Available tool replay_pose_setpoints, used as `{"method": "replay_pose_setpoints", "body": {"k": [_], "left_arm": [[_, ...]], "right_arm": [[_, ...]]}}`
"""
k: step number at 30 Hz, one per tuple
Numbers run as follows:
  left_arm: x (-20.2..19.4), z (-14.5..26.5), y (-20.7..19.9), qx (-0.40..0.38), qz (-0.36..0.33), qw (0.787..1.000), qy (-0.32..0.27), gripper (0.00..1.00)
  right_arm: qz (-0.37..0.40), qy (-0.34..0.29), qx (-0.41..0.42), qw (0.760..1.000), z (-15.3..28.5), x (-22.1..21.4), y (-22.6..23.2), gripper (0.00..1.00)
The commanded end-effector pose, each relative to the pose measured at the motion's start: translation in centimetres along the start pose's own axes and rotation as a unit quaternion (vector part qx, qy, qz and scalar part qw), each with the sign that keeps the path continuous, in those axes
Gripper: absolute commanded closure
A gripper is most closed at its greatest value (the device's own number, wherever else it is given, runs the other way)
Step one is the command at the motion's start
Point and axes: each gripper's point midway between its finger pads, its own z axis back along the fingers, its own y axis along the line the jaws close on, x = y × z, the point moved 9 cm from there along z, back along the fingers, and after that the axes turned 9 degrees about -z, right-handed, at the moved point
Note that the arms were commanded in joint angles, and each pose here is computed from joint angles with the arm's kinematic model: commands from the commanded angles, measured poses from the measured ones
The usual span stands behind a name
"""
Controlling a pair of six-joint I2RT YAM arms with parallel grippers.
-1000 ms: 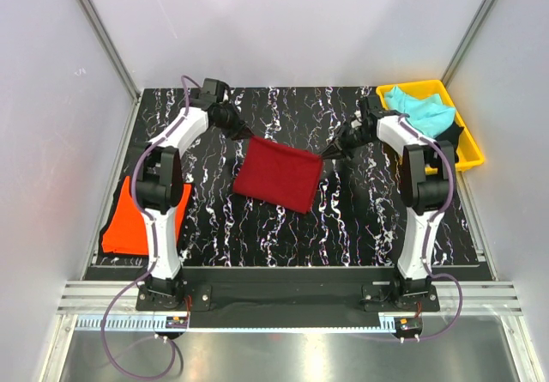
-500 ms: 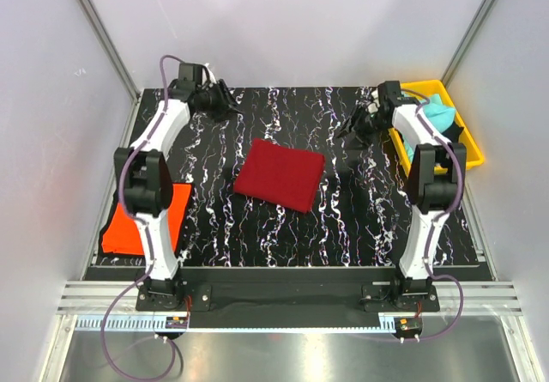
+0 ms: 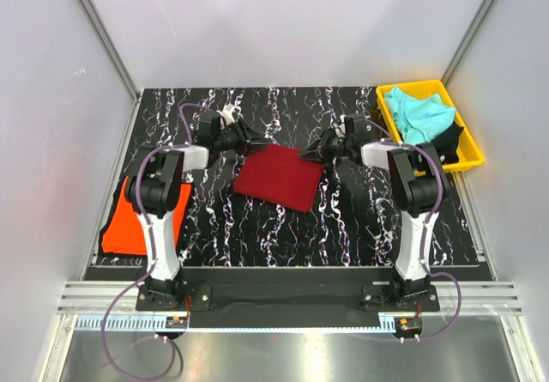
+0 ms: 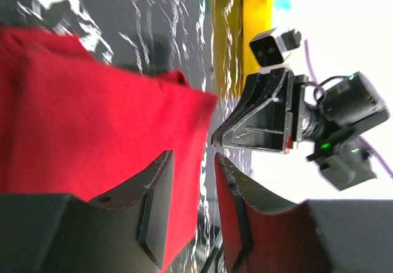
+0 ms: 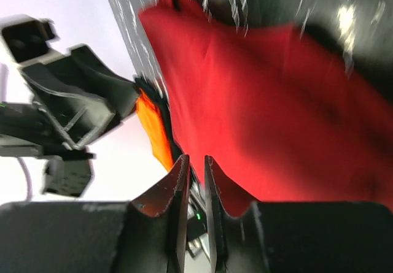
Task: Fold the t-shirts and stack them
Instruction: Fold the tshirt
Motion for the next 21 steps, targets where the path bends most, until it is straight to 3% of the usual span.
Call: {"method": "replay_pose_setpoints", "body": {"k": [1, 12, 21], "left_arm": [[2.7, -1.4, -0.9, -0.076, -0.043, 0.995, -0.053, 0.63], [4.9, -4.8, 6.3, 0.02, -0.004, 0.999, -0.042, 0.67], [5.1, -3.5, 9.6, 0.113, 0.011, 0.993, -0.018, 0.69]], "right_arm": [[0.01, -0.028, 0.083, 0.996, -1.6, 2.2, 1.3, 0.78], [-0.042, -0.035, 0.062, 0.997, -4.6, 5.3, -3.6, 0.77], [-0.061, -0.05, 0.041, 0.996, -3.6, 6.8, -5.8, 0.73]]}}
